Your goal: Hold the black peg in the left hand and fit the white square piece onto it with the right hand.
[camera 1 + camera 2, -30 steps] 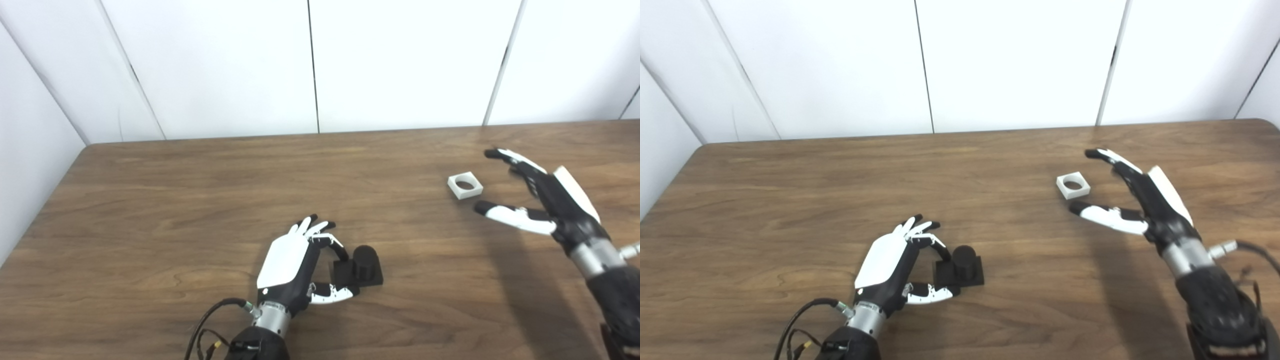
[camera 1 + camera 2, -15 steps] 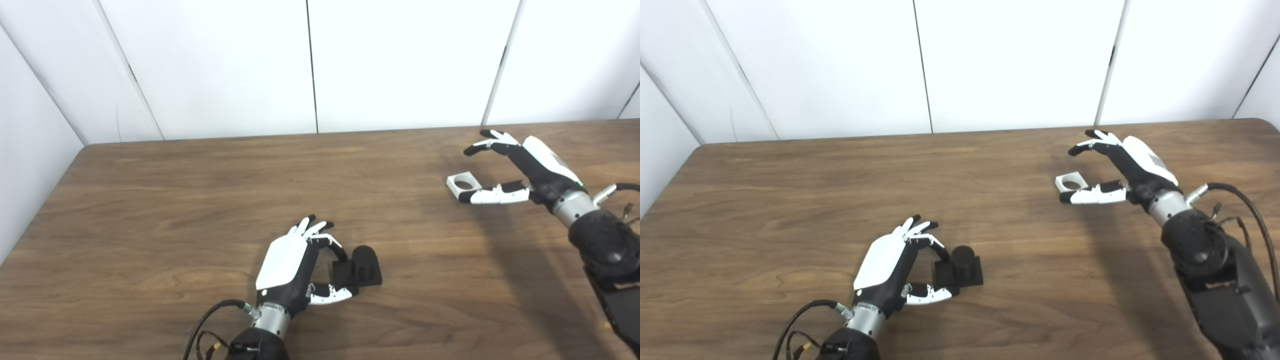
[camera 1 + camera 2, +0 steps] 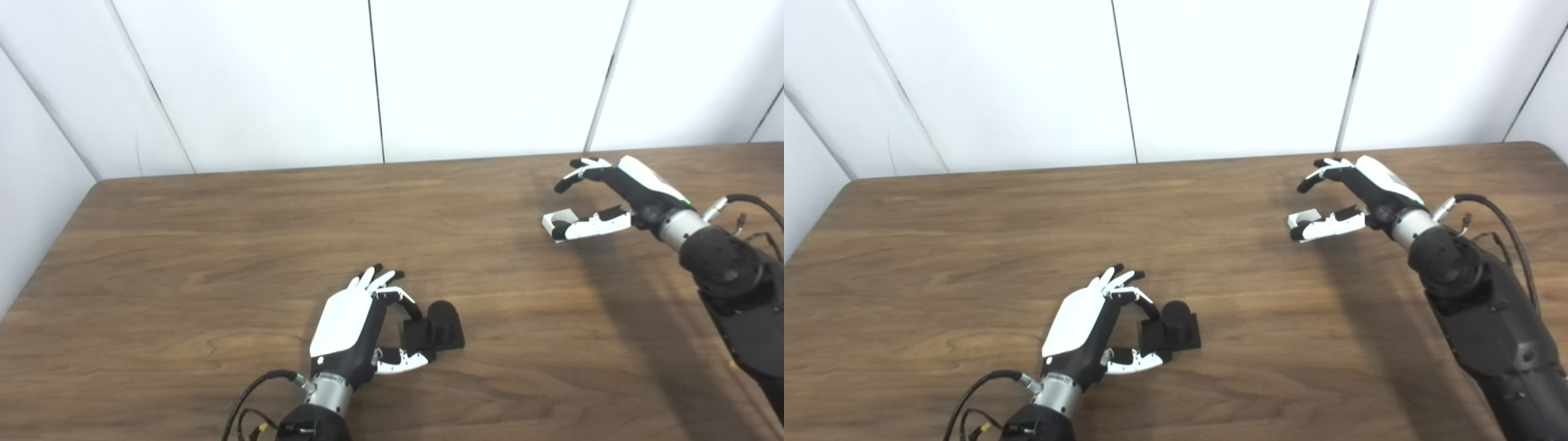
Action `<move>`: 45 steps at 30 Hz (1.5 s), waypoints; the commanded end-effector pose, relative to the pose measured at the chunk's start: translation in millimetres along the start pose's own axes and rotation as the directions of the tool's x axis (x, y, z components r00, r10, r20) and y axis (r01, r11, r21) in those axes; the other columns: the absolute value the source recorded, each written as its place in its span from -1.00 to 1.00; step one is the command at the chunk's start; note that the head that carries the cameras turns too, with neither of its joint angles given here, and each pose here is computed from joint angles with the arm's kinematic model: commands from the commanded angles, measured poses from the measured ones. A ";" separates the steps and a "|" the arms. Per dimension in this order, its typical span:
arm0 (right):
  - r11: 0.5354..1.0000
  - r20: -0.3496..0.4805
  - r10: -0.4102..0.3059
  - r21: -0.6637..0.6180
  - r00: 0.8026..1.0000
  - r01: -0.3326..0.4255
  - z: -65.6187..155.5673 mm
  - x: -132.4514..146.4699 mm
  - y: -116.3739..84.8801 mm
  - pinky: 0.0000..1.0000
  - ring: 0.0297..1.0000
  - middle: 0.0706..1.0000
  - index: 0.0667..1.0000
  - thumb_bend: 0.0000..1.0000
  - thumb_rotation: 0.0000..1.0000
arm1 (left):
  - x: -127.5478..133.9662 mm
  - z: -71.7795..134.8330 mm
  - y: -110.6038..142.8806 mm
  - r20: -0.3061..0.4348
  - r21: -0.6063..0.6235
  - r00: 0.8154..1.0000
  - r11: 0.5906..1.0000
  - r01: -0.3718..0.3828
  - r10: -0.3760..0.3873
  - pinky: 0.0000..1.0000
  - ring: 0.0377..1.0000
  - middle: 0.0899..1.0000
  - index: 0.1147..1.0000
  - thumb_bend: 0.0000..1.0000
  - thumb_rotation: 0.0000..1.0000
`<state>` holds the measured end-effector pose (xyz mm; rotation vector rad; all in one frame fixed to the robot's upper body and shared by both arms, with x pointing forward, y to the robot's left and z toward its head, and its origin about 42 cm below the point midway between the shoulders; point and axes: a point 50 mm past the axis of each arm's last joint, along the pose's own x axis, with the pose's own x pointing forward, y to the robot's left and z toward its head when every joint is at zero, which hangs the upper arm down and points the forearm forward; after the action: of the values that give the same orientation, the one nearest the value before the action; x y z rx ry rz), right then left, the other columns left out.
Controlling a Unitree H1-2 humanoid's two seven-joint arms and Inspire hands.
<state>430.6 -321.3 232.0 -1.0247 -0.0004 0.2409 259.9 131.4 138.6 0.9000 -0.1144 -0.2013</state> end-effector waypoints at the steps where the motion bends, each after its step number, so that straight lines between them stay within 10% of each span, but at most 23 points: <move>1: 0.996 0.079 -0.061 -0.061 0.995 0.066 19.3 9.2 -31.9 0.88 1.00 0.87 0.35 0.86 -0.25 | -1.4 -7.5 -3.6 -0.034 0.036 0.999 0.999 0.024 -0.023 0.95 0.95 0.75 -0.15 0.03 -0.88; 45: 0.958 0.054 0.014 -0.286 0.998 0.002 19.1 37.1 -37.2 0.96 1.00 0.92 0.40 0.82 -0.40 | -2.9 -6.3 -9.4 -0.038 0.036 0.999 0.999 0.007 -0.006 0.96 0.93 0.75 -0.15 0.03 -0.88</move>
<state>459.5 -314.8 232.4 -1.2693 -0.0067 0.3166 257.2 128.8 136.4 0.8984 -0.1274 -0.1815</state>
